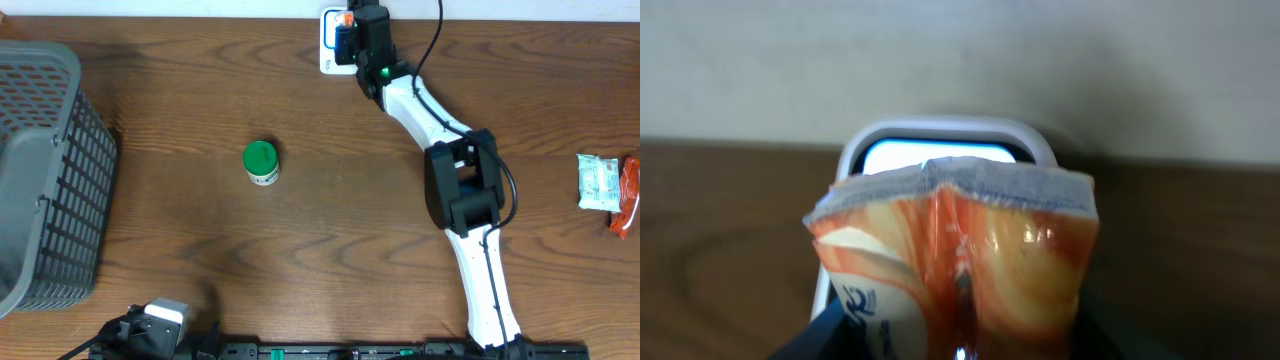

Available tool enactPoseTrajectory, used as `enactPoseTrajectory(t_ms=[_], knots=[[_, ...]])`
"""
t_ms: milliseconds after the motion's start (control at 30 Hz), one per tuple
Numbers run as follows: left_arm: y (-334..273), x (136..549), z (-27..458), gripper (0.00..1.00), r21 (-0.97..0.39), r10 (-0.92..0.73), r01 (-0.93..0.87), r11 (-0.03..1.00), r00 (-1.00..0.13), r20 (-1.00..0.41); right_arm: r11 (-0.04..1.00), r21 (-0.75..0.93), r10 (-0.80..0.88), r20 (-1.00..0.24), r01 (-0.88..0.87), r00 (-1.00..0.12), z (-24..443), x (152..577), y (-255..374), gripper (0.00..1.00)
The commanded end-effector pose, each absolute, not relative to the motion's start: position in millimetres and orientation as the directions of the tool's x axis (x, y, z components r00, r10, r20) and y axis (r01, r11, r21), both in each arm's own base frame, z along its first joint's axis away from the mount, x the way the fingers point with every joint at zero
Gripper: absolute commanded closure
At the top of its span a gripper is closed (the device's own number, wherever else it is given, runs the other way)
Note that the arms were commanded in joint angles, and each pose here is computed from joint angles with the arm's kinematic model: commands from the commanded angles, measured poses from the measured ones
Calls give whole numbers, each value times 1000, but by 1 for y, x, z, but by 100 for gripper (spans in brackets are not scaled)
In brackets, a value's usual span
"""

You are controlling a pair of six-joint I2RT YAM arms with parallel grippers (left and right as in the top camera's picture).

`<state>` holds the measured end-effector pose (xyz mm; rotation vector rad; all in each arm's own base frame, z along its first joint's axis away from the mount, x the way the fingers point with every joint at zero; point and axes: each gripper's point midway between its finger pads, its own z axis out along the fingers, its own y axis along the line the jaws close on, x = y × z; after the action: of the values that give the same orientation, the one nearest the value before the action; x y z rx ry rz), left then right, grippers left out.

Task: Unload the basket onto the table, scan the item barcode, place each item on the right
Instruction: 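Carry the orange box to the right edge and release it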

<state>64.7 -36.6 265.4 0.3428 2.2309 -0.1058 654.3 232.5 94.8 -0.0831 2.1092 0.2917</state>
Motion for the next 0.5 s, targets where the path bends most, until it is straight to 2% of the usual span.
enactPoseTrajectory(t_ms=[0,133,233,367,467], knots=[[-39,63,267,7,34,208,292,956,-589,-781,973,147,47,-879,-176,-475,199,634,216,54],[-39,63,267,7,34,208,292,956,-589,-781,997,-6,-48,-844,-79,-533,246,597,157,52],[-39,63,267,7,34,208,292,956,-589,-781,979,-197,-126,-770,45,-625,266,558,90,49],[-39,63,267,7,34,208,292,956,-589,-781,915,-373,-120,-614,153,-780,254,514,5,49],[-39,63,267,7,34,208,292,956,-588,-781,890,-406,-25,-497,207,-867,223,491,-50,49]])
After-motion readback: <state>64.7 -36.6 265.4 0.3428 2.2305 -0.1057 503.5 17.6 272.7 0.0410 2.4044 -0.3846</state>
